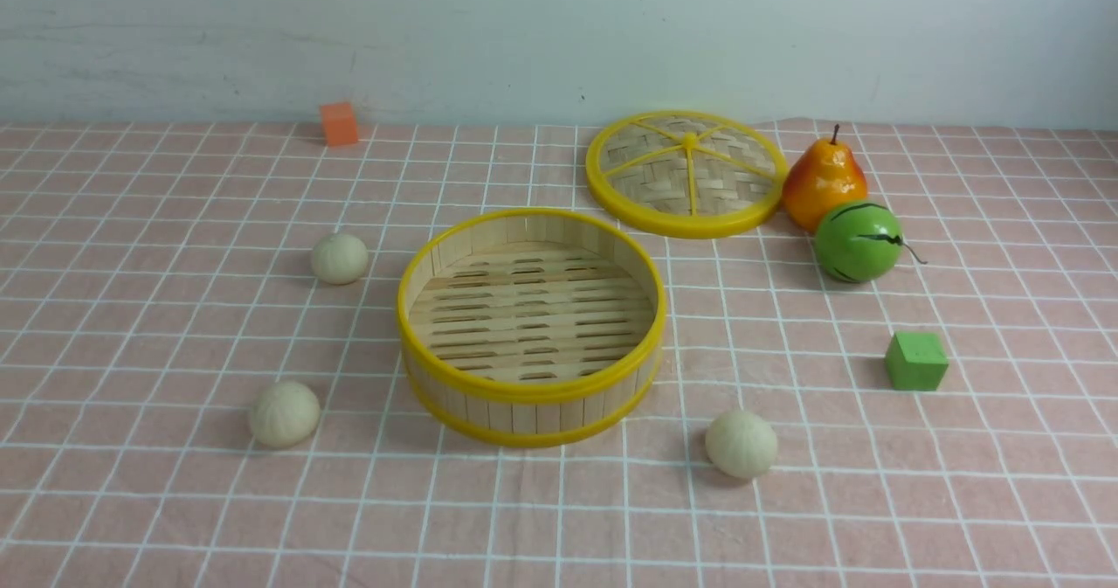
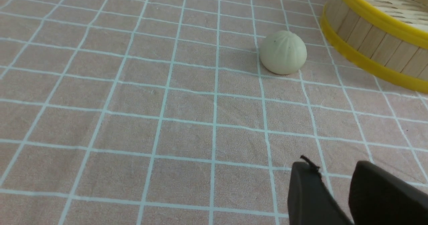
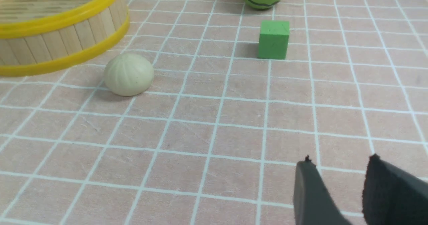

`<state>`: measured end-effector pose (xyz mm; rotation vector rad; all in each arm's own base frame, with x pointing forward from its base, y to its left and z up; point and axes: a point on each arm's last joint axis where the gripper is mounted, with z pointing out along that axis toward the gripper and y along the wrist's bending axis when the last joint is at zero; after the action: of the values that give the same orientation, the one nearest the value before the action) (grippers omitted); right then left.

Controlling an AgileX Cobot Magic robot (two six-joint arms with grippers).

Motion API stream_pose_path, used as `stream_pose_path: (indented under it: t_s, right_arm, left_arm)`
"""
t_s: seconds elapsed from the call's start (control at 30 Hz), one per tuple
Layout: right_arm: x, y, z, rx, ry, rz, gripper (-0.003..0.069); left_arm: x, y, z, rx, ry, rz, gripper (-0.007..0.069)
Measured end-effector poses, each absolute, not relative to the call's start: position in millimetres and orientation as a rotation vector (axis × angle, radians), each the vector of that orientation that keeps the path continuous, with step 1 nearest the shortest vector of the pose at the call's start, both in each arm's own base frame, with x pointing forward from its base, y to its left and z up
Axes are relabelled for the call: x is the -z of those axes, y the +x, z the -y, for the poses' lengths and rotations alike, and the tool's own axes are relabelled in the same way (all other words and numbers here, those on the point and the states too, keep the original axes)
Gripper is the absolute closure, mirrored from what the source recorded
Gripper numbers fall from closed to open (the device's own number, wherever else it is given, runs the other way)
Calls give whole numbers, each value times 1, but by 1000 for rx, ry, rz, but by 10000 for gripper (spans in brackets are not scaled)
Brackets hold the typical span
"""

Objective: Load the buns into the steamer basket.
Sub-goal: Use the left arm to grab a steamed stuffed bun

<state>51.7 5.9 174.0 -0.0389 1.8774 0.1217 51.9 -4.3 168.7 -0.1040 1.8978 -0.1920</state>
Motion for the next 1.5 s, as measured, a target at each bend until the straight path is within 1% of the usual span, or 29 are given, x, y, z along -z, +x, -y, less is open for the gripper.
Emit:
stream_pose_path:
  t_s: [0.1,0.13,0.23,0.33,0.43,0.57,0.6,0.67,0.77,0.8,0.83,0.87,0.9,0.97,1.0,1.03,1.07,1.1,1.13,1.17,1.2,1.27,1.3,1.37,1.43,1.47,1.5]
  right_arm:
    - [-174,52,-3,-49,-83,-1874,420]
    - [-174,52,-3,-45,-86,-1874,420]
    - [-174,52,0,47,-142,-1866,420]
    - [-175,52,2,97,-172,-1861,420]
    - [-175,53,2,116,-185,-1852,420]
    - [-178,54,1,108,-193,-1790,420]
    - [-181,55,0,103,-195,-1759,420]
    - [-195,57,-3,80,-205,-1598,420]
    - [-211,55,-7,53,-215,-1414,420]
    - [-211,55,-7,52,-214,-1414,420]
    - [-221,53,-9,21,-209,-1304,420]
    - [-228,51,-11,-9,-201,-1226,420]
    - [-229,50,-11,-14,-200,-1213,420]
    - [-238,46,-13,-67,-188,-1103,420]
    - [-241,45,-14,-91,-178,-1077,420]
    - [-242,44,-14,-108,-170,-1064,420]
    - [-242,44,-14,-111,-168,-1064,421]
    - [-243,44,-14,-137,-152,-1055,428]
    - [-243,43,-13,-156,-134,-1053,447]
    - [-244,43,-13,-160,-131,-1051,450]
    - [-248,43,-13,-169,-117,-1050,494]
    - [-261,43,-11,-175,-96,-1058,580]
    - [-273,45,-11,-172,-88,-1069,633]
    - [-290,47,-10,-138,-97,-1091,669]
    - [-310,57,-10,-63,-131,-1154,671]
    - [-313,60,-10,-47,-141,-1163,671]
    - [-322,71,-10,12,-178,-1231,669]
  left_arm:
    - [-169,52,4,182,-98,-1897,428]
    - [-169,52,4,182,-98,-1897,428]
    - [-169,52,4,181,-97,-1896,425]
    - [-169,52,4,179,-96,-1896,422]
    - [-169,52,4,179,-95,-1889,418]
    - [-176,54,4,201,-78,-1821,414]
    - [-178,55,4,190,-87,-1789,412]
    - [-194,57,5,208,-75,-1612,408]
    - [-208,56,5,224,-65,-1449,408]
    - [-211,56,5,226,-63,-1423,408]
    - [-219,54,5,251,-35,-1342,408]
    - [-225,52,5,240,-52,-1257,406]
    - [-227,52,5,241,-51,-1244,405]
    - [-240,46,5,292,-64,-1078,401]
    - [-247,41,5,370,-94,-986,398]
    - [-250,40,5,411,-110,-950,398]
    - [-251,39,5,425,-115,-938,397]
    - [-257,34,5,529,-147,-853,395]
    - [-260,31,4,580,-157,-802,392]
    - [-261,30,4,591,-158,-790,392]
    - [-268,28,4,616,-160,-762,389]
    - [-283,28,4,627,-166,-771,390]
    - [-299,30,4,628,-174,-797,390]
    - [-321,34,5,620,-188,-852,389]
    - [-340,49,6,590,-207,-980,388]
    - [-344,51,6,582,-208,-997,388]
    - [-348,65,8,545,-211,-1094,388]
